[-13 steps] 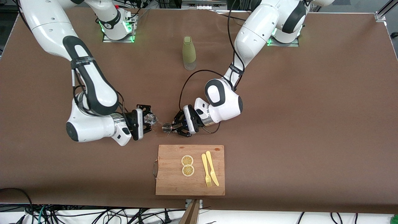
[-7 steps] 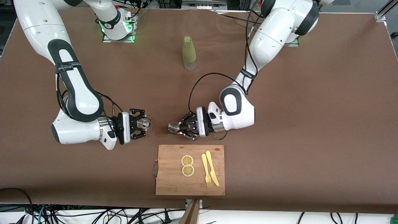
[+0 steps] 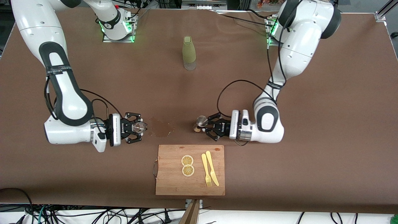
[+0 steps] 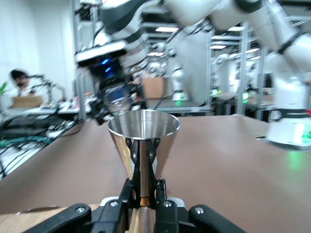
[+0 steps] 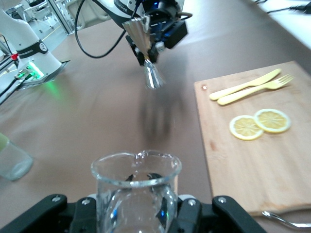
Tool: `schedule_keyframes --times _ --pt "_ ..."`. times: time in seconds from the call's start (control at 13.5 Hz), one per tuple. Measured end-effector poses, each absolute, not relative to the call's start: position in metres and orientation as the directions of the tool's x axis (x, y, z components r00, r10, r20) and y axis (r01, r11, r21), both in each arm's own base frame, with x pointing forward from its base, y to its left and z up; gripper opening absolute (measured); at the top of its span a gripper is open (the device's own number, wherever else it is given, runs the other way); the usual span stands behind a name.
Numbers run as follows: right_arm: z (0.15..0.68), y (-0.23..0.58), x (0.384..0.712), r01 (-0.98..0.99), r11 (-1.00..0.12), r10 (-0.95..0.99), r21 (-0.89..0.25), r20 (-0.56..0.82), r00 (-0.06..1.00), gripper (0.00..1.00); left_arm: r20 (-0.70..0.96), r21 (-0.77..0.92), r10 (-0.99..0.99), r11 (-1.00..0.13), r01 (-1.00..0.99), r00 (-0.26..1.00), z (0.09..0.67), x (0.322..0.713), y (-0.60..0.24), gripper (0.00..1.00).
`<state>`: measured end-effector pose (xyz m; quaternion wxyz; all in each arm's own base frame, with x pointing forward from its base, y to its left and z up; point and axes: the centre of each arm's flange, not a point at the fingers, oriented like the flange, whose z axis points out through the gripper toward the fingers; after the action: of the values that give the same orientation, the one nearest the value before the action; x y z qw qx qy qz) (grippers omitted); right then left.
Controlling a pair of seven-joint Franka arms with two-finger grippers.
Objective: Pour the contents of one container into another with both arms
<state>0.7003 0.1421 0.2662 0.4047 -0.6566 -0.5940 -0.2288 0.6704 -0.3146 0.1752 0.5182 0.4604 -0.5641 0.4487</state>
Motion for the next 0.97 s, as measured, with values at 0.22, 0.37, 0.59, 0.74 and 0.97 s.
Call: schedule_keyframes --times 0.22,0.37,0.59,0.74,0.97 --pt "0.25 0.095 0.703 0.983 0.009 0.534 -0.182 0.832 0.149 0.21 0.997 -0.063 -0.028 0.295 -0.954 -0.075 0.17 0.67 -0.252 0.22" --pt "0.237 0.063 0.702 0.99 -0.006 0.521 -0.139 0.845 0.122 0.21 0.994 -0.062 -0.065 0.365 -0.929 -0.092 0.161 0.668 -0.2 0.22" --pt "0.214 0.012 0.692 0.996 -0.033 0.511 -0.088 0.855 0.092 0.21 0.984 -0.052 -0.126 0.458 -0.887 -0.122 0.15 0.659 -0.113 0.22" --pt "0.193 -0.022 0.676 0.996 -0.052 0.477 -0.071 0.875 0.087 0.21 0.984 -0.053 -0.123 0.495 -0.867 -0.131 0.142 0.647 -0.065 0.22" --pt "0.164 -0.062 0.651 0.994 -0.092 0.427 -0.06 0.899 0.094 0.21 0.979 -0.017 -0.168 0.494 -0.869 -0.114 0.125 0.633 -0.003 0.22"
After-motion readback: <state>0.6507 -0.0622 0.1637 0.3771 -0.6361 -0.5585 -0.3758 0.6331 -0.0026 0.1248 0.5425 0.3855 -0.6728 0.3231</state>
